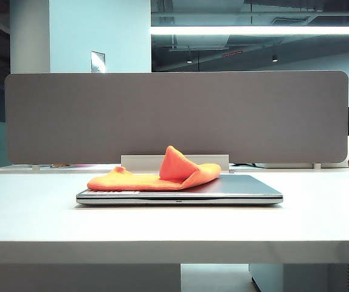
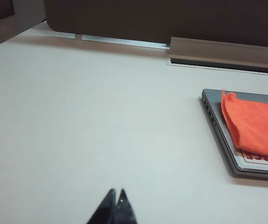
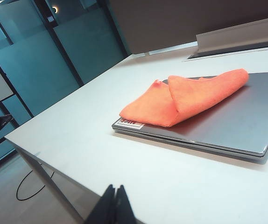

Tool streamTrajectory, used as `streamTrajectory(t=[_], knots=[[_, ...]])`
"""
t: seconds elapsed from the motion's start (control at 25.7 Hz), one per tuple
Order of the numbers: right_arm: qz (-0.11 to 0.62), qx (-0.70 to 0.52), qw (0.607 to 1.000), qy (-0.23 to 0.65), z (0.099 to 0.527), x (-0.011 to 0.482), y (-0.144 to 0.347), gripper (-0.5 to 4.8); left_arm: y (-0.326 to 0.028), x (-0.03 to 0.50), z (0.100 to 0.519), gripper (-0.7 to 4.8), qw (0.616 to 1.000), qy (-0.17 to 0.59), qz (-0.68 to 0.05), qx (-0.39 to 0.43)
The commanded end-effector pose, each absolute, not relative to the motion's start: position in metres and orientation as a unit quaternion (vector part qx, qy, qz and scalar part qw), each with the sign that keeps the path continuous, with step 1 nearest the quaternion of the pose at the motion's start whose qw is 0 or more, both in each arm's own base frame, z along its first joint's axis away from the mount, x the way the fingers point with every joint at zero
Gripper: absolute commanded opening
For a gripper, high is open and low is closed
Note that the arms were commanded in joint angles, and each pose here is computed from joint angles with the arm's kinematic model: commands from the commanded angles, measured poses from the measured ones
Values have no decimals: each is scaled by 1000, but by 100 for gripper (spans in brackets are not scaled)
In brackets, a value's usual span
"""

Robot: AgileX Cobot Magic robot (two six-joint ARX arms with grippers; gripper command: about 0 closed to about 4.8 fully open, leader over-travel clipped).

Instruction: Pick up the orange rag and put it over the laptop.

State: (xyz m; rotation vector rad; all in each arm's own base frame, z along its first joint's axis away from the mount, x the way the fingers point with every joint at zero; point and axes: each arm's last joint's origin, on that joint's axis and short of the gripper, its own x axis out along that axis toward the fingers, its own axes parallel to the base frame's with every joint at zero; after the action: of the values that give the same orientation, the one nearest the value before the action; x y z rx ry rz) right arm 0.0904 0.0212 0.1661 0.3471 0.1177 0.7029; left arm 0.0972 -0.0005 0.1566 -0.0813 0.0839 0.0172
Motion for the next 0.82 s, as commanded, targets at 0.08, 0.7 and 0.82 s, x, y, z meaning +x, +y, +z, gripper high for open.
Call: streamTrajectory(t=[0.08,0.7,0.82], knots=[[343,168,923,53,166,91,21,-5,0,97,159,-6,998,34,7,-42],[23,97,995,-12,166,98,4,-5,0,97,159,-6,998,34,7,-42],[14,77,997,-12,166,98,3,-5,0,97,159,-6,998,34,7,-42]])
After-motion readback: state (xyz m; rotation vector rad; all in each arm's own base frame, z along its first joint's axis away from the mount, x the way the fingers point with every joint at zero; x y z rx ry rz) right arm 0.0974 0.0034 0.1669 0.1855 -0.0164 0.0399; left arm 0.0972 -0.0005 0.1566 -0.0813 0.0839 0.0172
